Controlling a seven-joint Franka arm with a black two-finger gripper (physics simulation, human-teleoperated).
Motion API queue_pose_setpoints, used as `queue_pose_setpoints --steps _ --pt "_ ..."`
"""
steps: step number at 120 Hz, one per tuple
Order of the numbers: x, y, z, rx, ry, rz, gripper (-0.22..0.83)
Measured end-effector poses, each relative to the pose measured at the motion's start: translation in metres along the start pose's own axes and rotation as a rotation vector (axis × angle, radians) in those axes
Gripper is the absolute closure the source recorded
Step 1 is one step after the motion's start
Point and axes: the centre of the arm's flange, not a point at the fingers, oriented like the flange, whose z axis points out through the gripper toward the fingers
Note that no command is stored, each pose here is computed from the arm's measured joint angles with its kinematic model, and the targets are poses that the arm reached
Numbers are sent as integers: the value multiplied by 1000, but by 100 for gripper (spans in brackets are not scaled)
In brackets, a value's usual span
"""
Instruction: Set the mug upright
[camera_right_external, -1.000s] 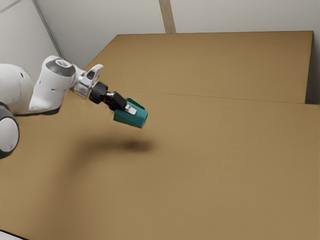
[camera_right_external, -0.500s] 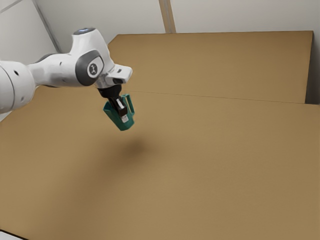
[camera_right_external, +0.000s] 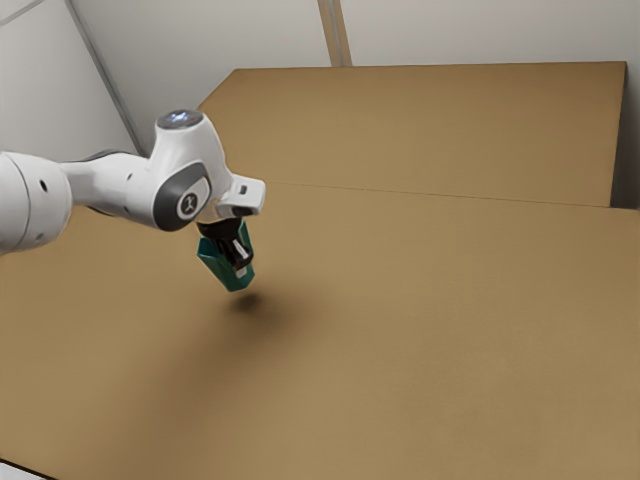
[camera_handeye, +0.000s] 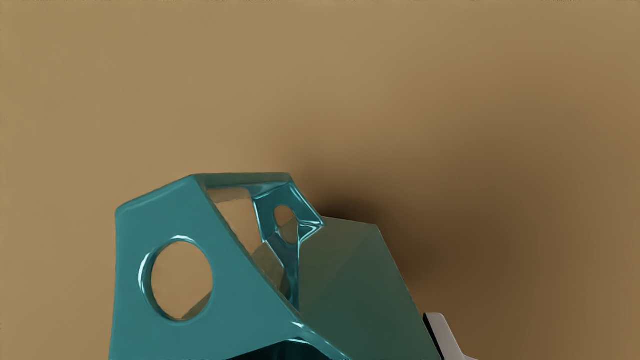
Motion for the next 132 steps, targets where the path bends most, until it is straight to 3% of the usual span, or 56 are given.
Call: queue_pose_setpoints --steps 42,132 --pt "15 15 22 42 5 -35 75" --pt "20 18 53 24 -9 -151 75"
